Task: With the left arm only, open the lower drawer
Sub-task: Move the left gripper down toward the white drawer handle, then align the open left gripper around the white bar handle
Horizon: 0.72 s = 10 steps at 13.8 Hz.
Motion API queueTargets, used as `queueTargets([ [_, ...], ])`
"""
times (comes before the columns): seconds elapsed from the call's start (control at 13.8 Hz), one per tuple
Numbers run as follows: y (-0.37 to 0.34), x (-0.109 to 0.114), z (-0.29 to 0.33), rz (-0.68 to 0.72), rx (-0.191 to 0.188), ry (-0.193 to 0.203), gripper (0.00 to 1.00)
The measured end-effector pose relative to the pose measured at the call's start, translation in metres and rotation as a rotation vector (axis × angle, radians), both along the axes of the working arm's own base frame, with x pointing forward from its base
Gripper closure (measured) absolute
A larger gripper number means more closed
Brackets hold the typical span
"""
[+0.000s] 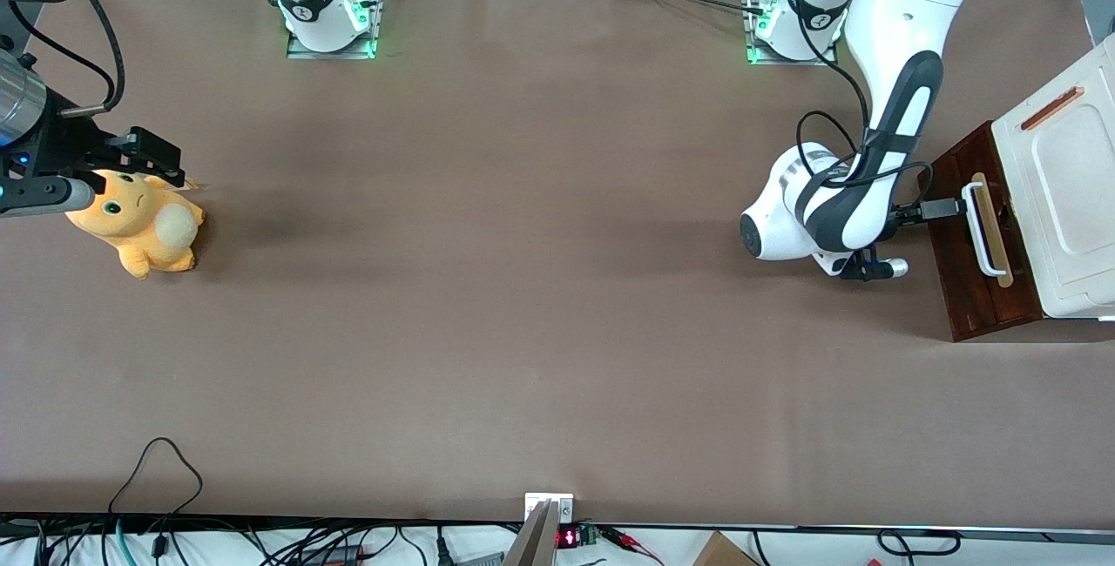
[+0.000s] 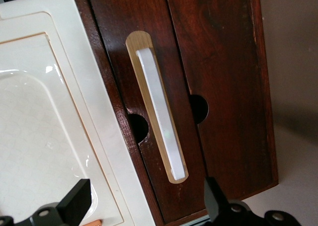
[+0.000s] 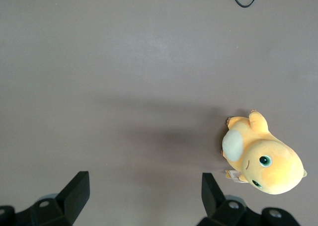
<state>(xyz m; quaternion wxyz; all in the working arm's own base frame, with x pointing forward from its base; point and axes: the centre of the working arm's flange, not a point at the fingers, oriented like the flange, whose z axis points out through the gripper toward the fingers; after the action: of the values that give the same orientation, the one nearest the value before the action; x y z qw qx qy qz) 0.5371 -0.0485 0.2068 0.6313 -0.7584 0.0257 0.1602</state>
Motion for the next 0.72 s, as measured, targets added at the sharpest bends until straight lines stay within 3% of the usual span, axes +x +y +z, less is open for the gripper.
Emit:
queueTargets([
  [0.72, 0.015, 0.000, -0.011, -0.005, 0.026, 0.020, 0.00],
])
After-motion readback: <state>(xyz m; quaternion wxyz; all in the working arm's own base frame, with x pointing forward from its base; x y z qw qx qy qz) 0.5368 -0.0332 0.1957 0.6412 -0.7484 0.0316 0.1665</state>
